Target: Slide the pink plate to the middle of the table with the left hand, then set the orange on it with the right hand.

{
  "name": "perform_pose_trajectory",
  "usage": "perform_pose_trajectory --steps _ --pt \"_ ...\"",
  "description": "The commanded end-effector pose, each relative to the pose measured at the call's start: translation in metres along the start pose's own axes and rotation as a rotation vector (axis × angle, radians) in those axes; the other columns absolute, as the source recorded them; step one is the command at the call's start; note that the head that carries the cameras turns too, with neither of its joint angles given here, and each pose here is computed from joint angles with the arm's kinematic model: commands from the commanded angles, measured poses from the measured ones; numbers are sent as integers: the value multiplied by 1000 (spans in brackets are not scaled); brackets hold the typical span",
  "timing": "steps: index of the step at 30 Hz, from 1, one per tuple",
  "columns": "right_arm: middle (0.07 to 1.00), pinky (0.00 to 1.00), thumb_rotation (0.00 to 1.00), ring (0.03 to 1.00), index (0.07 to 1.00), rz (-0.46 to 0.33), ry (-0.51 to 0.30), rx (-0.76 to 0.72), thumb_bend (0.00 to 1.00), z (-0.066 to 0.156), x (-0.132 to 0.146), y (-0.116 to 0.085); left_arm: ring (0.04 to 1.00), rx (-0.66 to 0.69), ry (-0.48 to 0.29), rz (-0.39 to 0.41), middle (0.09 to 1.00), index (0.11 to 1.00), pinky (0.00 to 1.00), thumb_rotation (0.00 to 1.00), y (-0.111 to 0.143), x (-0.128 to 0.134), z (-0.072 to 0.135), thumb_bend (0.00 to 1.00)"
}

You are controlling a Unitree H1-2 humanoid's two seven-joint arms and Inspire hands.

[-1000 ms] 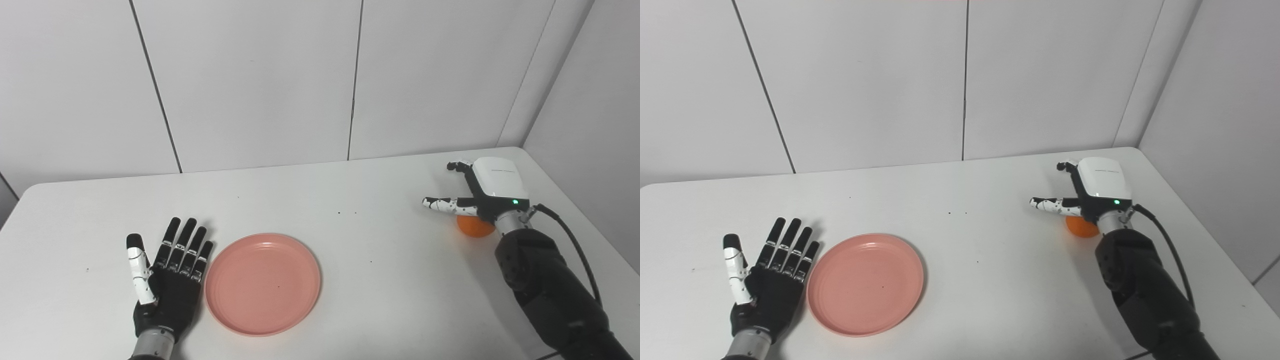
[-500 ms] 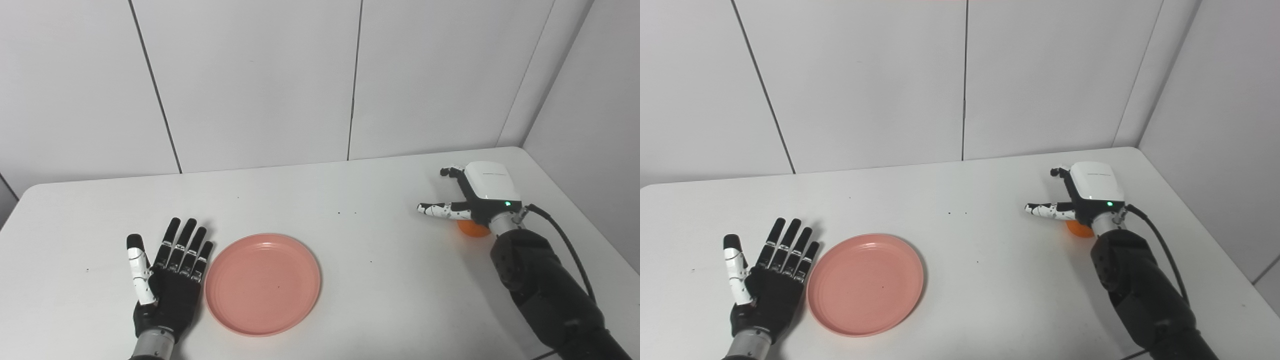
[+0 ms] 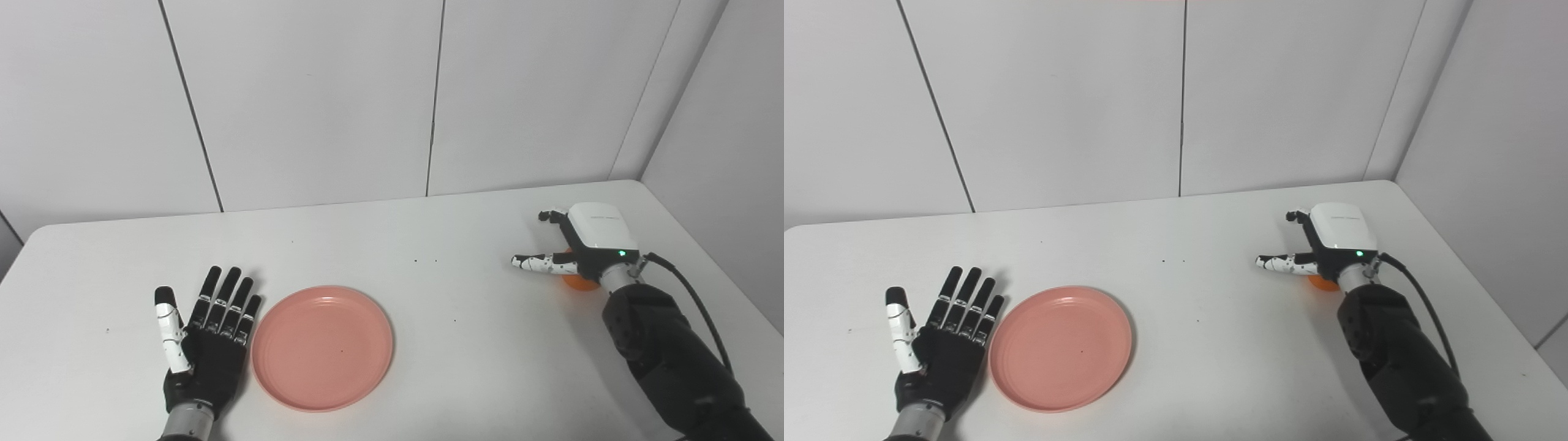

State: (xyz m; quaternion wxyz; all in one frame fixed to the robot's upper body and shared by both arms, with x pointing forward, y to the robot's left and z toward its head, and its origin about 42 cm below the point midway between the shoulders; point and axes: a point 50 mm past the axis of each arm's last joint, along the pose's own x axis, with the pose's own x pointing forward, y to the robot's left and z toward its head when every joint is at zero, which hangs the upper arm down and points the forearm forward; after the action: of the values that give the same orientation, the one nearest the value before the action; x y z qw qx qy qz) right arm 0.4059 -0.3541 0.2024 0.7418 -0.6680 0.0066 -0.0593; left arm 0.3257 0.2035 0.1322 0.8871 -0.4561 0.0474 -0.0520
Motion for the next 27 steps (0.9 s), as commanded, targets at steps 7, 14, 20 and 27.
perform_pose_trajectory --steps 7,14,20,27 --pt "767 750 791 742 756 -56 28 -24 833 -10 2 -23 913 -11 51 65 811 853 1000 654 14 -2 -9 748" --pt "745 715 790 714 727 -90 15 -42 840 -16 2 -27 916 -10 53 59 814 868 1000 655 13 -3 -10 747" --pt "736 686 828 703 726 -95 16 -64 860 -25 2 -26 915 -7 52 63 808 864 1000 657 14 -3 -10 748" --pt "741 703 806 711 727 -83 35 -54 850 -28 1 -19 915 -10 54 63 803 867 1000 657 14 -4 -9 746"
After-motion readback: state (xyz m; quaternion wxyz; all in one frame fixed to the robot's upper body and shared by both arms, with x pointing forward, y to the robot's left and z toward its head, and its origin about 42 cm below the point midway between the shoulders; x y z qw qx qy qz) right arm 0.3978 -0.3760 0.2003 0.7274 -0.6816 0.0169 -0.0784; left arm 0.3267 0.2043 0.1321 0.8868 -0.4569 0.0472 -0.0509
